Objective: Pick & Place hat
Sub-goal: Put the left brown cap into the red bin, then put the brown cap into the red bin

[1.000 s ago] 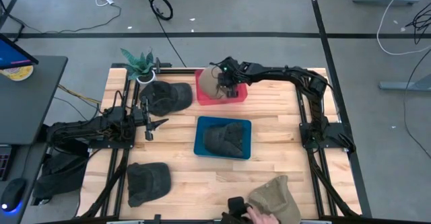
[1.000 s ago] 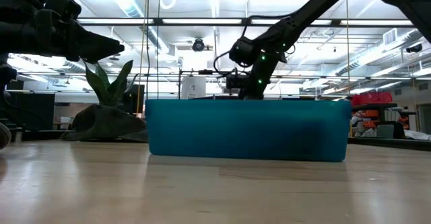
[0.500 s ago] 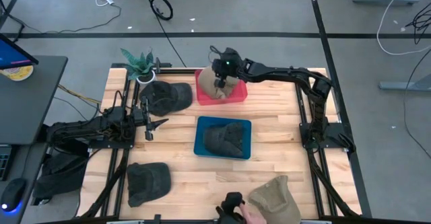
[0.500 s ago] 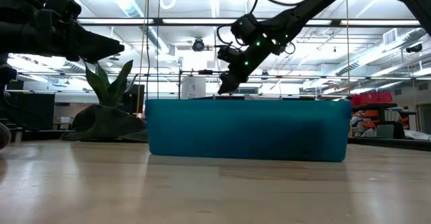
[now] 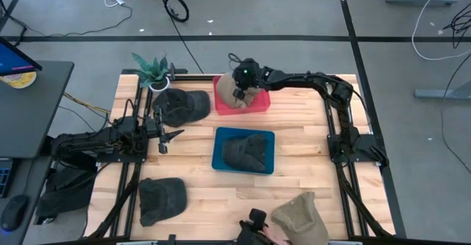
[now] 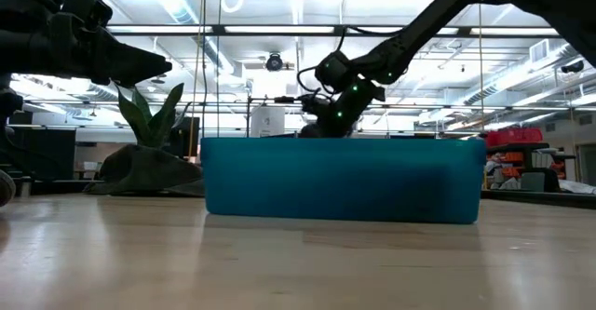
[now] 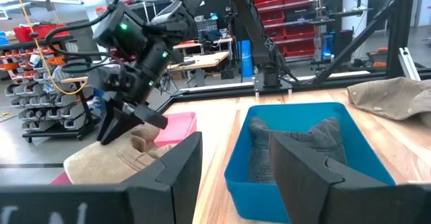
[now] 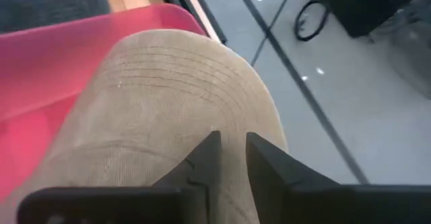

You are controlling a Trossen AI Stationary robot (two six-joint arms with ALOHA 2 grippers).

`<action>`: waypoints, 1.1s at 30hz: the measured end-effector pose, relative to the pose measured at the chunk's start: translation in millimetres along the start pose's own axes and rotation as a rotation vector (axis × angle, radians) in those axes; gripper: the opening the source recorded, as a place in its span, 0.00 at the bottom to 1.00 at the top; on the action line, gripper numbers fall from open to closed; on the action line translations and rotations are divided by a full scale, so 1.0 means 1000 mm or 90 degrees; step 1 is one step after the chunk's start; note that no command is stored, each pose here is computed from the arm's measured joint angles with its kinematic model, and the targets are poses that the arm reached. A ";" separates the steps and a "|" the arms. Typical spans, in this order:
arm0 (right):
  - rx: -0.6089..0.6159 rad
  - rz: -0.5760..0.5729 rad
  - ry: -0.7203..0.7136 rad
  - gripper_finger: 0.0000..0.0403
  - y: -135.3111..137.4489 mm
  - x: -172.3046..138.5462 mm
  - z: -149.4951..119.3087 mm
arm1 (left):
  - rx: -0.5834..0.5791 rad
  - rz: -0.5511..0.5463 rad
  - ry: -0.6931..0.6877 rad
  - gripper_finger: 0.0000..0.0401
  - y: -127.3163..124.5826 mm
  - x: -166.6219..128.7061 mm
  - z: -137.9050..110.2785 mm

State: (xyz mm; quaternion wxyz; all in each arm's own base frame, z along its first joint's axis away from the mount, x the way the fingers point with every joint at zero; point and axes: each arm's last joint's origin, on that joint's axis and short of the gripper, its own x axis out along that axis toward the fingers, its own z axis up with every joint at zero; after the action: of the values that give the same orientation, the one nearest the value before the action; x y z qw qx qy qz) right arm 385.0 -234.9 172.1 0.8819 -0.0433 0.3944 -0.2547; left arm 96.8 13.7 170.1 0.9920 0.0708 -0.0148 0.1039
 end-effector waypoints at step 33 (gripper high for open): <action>-0.095 0.115 0.132 0.30 0.028 -0.121 0.017 | 0.000 0.000 0.000 0.44 0.000 0.000 0.000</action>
State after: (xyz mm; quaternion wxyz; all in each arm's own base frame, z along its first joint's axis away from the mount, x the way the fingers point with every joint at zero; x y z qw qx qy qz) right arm 341.3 -154.3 257.7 0.8501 -0.0463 0.5034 -0.1475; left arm 96.9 13.7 170.1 0.9920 0.0706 -0.0146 0.1037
